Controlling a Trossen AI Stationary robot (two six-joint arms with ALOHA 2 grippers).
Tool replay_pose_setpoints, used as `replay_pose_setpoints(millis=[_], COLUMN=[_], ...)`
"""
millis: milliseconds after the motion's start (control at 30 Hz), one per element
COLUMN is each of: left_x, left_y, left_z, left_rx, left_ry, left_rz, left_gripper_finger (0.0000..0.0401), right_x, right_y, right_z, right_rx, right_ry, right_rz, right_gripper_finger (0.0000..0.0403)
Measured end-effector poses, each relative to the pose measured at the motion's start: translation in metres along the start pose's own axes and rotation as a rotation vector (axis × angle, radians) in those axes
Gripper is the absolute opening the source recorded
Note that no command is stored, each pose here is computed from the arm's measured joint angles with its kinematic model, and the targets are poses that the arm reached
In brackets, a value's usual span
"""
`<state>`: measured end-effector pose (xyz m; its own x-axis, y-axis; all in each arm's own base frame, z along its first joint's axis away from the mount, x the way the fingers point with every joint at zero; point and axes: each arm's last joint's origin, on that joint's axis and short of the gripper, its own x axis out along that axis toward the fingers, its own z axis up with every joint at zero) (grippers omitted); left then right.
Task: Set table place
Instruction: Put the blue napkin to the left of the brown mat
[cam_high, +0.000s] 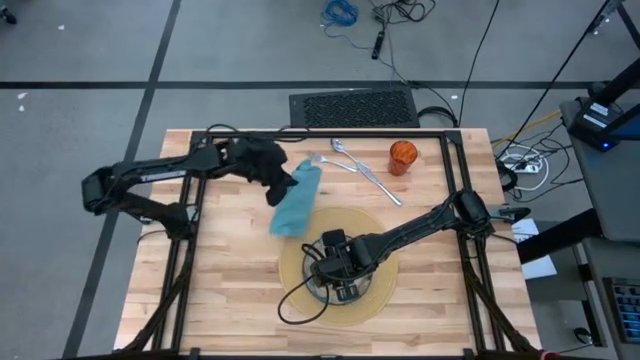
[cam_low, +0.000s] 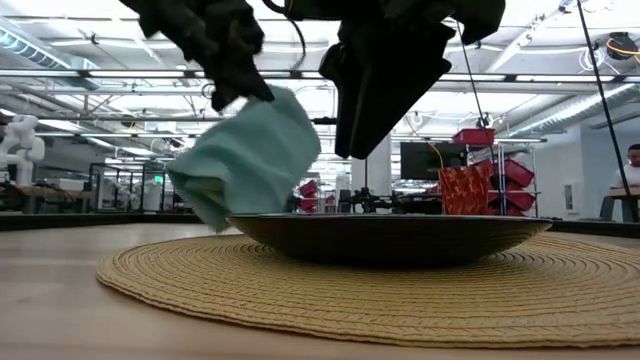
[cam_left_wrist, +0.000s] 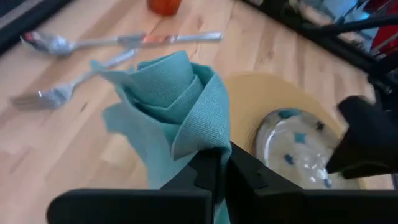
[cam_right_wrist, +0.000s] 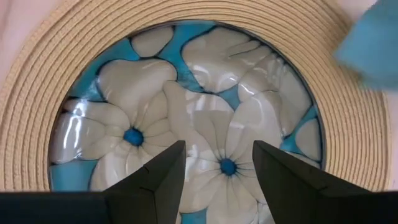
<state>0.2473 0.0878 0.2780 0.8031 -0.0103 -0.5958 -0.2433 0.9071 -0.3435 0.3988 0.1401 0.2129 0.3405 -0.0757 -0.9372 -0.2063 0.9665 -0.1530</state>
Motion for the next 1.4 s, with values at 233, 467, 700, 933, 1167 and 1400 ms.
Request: replay_pose_setpoints(millis=[233,467,700,933,1167,1400], left_x=[-0.029,-0.048,-0.057,-0.063,-0.068,-0.059], left_y=[-0.025,-0.05,-0.087,-0.127,-0.162,-0.192], left_z=[-0.003,-0.025,-0.047,-0.071,-0.096,-0.113], left_rx=[0.033,0.013,-0.009,-0.048,-0.084,-0.068], left_ry=[-0.054,0.048,0.1,0.118,0.094,0.024], left_rz=[-0.017,0.013,-0.013,-0.049,-0.06,-0.081], left_gripper_finger=[0.0,0.0,0.0,0.0,0.0,0.0], right_x=[0.0,0.0,0.0,-0.007,-0.041,-0.058], right_y=[-0.001,-0.001,-0.002,-0.007,-0.014,-0.02], right_z=[0.0,0.0,-0.001,-0.007,-0.01,-0.041], right_rx=[0.006,0.009,0.005,0.0,0.03,0.098], right_ry=[-0.002,-0.001,0.012,0.052,-0.059,-0.164], right_rz=[-0.003,-0.003,-0.051,-0.163,-0.229,-0.215], right_gripper_finger=[0.0178,0.0178,0.0178,0.0176,0.0151,0.0128])
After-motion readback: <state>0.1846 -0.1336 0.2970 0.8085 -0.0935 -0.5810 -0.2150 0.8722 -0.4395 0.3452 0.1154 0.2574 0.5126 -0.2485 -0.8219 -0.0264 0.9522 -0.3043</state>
